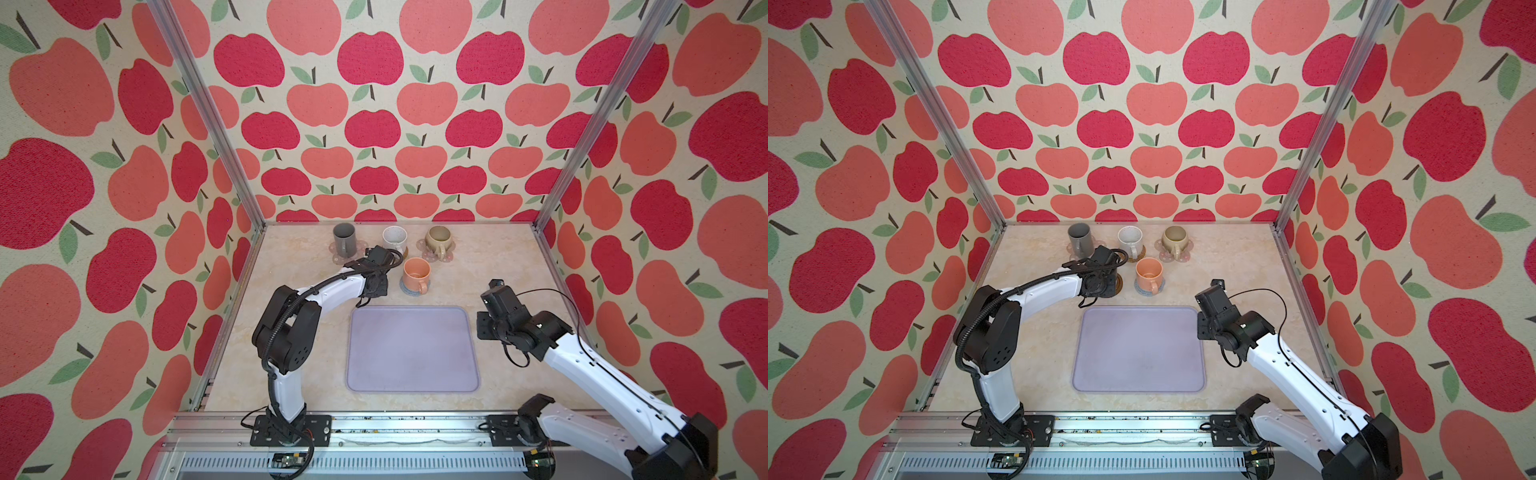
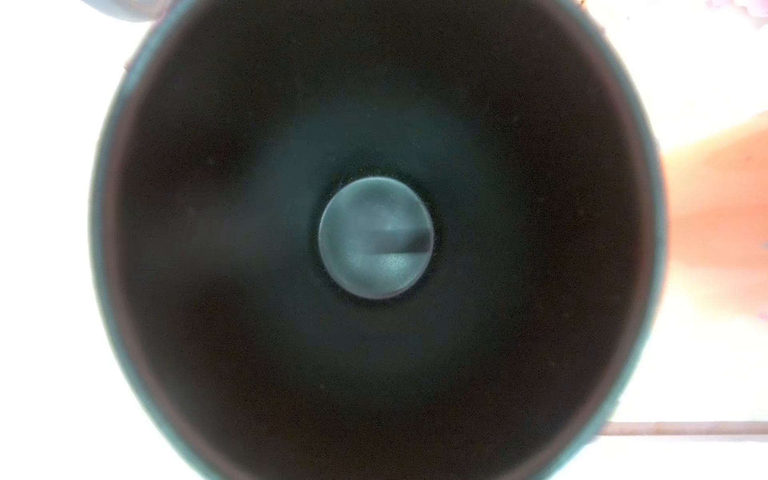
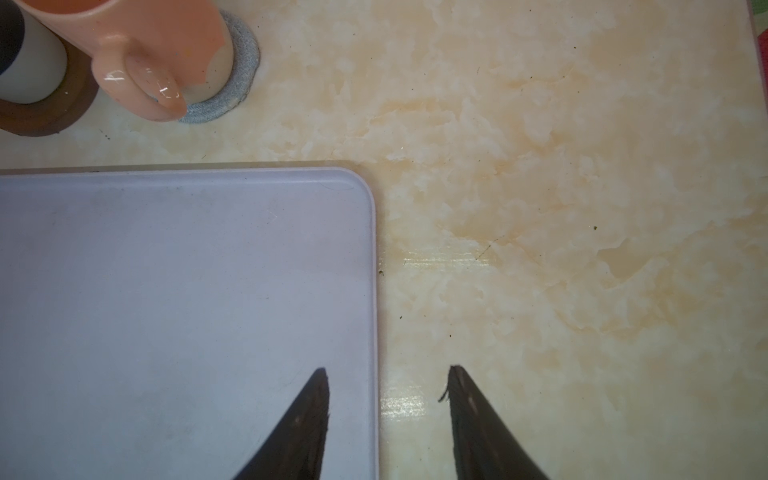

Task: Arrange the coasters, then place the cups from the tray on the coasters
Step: 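Lower the black mug onto the brown coaster with the left gripper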

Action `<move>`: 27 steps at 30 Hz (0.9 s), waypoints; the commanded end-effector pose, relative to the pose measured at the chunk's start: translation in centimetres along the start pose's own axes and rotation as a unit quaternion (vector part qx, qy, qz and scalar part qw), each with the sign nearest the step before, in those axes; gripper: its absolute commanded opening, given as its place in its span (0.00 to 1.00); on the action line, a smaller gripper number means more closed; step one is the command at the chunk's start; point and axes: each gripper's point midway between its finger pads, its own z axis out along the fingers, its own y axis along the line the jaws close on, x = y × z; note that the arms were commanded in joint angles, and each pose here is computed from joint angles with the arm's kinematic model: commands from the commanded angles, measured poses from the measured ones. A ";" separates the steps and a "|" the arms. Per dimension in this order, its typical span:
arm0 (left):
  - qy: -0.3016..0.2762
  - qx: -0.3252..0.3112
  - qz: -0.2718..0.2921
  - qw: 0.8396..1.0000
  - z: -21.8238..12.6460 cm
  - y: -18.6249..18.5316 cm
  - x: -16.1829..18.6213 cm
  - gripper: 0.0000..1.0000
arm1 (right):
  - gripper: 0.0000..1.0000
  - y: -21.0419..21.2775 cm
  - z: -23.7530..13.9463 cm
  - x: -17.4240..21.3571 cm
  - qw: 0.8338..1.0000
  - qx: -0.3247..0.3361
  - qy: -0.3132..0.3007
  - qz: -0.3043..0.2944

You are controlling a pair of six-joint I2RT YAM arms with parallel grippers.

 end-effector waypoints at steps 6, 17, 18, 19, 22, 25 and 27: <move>0.012 0.005 -0.017 1.000 -0.4 0.3 1.3 0.16 | 0.49 -0.4 -0.1 0.2 1.000 0.005 0.004 0.006; 0.018 0.009 -0.014 1.000 -0.8 0.2 2.1 0.18 | 0.50 -0.2 -0.2 0.0 1.000 0.001 0.002 0.009; 0.020 0.009 -0.013 1.000 -0.6 0.2 2.2 0.18 | 0.50 -0.2 -0.3 0.0 1.000 0.000 0.002 0.009; 0.022 0.009 -0.013 1.000 -0.5 0.2 2.3 0.18 | 0.50 -0.2 -0.3 0.0 1.000 0.000 0.002 0.010; 0.026 0.014 -0.010 1.000 -0.3 -0.2 2.4 0.19 | 0.50 -0.3 -0.4 0.1 1.000 0.000 0.002 0.011; 0.030 0.021 -0.007 0.999 -0.1 -0.5 2.4 0.20 | 0.50 -0.4 -0.4 0.2 1.000 0.000 0.002 0.012; 0.034 0.026 -0.002 0.999 0.0 -0.8 2.5 0.22 | 0.50 -0.4 -0.5 0.2 1.000 0.001 0.001 0.014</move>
